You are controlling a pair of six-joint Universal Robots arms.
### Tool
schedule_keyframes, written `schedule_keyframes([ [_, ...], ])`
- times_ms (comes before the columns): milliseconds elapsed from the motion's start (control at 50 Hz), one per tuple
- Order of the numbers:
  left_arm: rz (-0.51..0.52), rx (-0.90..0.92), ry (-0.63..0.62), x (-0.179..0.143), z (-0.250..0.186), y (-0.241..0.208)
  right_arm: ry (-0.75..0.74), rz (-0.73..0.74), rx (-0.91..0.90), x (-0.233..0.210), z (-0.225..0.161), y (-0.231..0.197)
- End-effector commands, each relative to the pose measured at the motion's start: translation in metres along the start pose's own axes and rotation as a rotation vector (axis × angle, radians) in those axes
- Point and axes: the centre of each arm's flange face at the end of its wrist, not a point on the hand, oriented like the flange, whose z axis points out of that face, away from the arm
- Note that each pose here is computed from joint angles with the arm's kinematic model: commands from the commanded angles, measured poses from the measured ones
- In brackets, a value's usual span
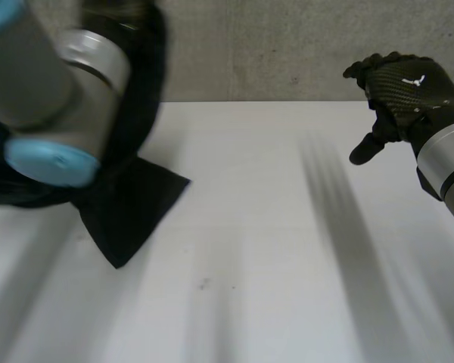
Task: Fold the shorts.
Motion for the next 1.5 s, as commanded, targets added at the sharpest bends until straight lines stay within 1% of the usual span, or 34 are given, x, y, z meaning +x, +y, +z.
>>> schedule_keyframes([
  [20, -0.025, -0.148, 0.297, 0.107, -0.04, 0.058, 0.04, -0.002, 0.014, 0.012, 0.003, -0.004],
  [40, -0.026, -0.179, 0.343, 0.125, -0.051, 0.07, 0.056, -0.001, 0.015, 0.017, 0.004, -0.005],
  [120, -0.02, -0.252, 0.43, 0.157, -0.077, 0.094, 0.085, -0.004, 0.013, 0.028, 0.007, -0.004],
  [140, -0.018, -0.266, 0.441, 0.161, -0.082, 0.099, 0.09, -0.002, 0.013, 0.03, 0.008, -0.004],
  [260, 0.018, -0.335, 0.475, 0.164, -0.102, 0.115, 0.098, -0.001, 0.008, 0.035, 0.01, -0.002],
  [320, 0.047, -0.325, 0.473, 0.161, -0.104, 0.108, 0.093, -0.004, 0.008, 0.034, 0.01, -0.002],
  [400, 0.088, -0.315, 0.449, 0.146, -0.103, 0.092, 0.069, -0.015, -0.009, 0.031, 0.01, 0.001],
  [460, 0.112, -0.362, 0.368, 0.118, -0.099, 0.086, 0.019, -0.055, -0.024, 0.025, 0.01, 0.007],
  [480, 0.117, -0.377, 0.341, 0.11, -0.098, 0.084, -0.034, -0.102, -0.037, 0.018, 0.01, 0.013],
  [500, 0.126, -0.413, 0.283, 0.093, -0.1, 0.081, -0.058, -0.132, -0.044, 0.015, 0.01, 0.017],
  [540, 0.139, -0.45, 0.231, 0.078, -0.103, 0.081, -0.111, -0.188, -0.072, 0.009, 0.011, 0.027],
  [560, 0.155, -0.49, 0.191, 0.066, -0.11, 0.083, -0.176, -0.235, -0.106, 0.002, 0.009, 0.04],
  [620, 0.171, -0.536, 0.148, 0.052, -0.122, 0.086, -0.263, -0.288, -0.151, -0.007, 0.003, 0.058],
  [640, 0.177, -0.565, 0.128, 0.044, -0.132, 0.088, -0.319, -0.312, -0.172, -0.014, -0.001, 0.068],
  [700, 0.187, -0.607, 0.122, 0.037, -0.146, 0.092, -0.385, -0.334, -0.186, -0.023, -0.007, 0.081],
  [720, 0.192, -0.626, 0.128, 0.035, -0.155, 0.096, -0.429, -0.34, -0.205, -0.028, -0.009, 0.092],
  [820, 0.186, -0.596, 0.115, 0.033, -0.159, 0.103, -0.521, -0.307, -0.228, -0.04, -0.005, 0.116],
  [920, 0.186, -0.586, 0.067, 0.022, -0.15, 0.115, -0.526, -0.269, -0.209, -0.046, 0.003, 0.125],
  [1000, 0.187, -0.636, 0.037, 0.011, -0.152, 0.128, -0.571, -0.131, -0.183, -0.074, 0.005, 0.12],
  [1020, 0.189, -0.652, 0.038, 0.01, -0.156, 0.131, -0.578, -0.069, -0.188, -0.081, 0.006, 0.118],
  [1100, 0.19, -0.672, 0.038, 0.008, -0.165, 0.13, -0.586, 0.079, -0.238, -0.1, 0.014, 0.127],
  [1140, 0.192, -0.68, 0.042, 0.008, -0.17, 0.127, -0.572, 0.108, -0.249, -0.105, 0.02, 0.129],
  [1260, 0.202, -0.724, 0.071, 0.006, -0.194, 0.116, -0.606, 0.084, -0.229, -0.153, 0.022, 0.128],
  [1400, 0.211, -0.769, 0.086, 0.006, -0.208, 0.121, -0.552, 0.064, -0.256, -0.166, 0.04, 0.15],
  [1500, 0.214, -0.793, 0.092, 0.006, -0.214, 0.126, -0.554, 0.06, -0.253, -0.176, 0.049, 0.159],
])
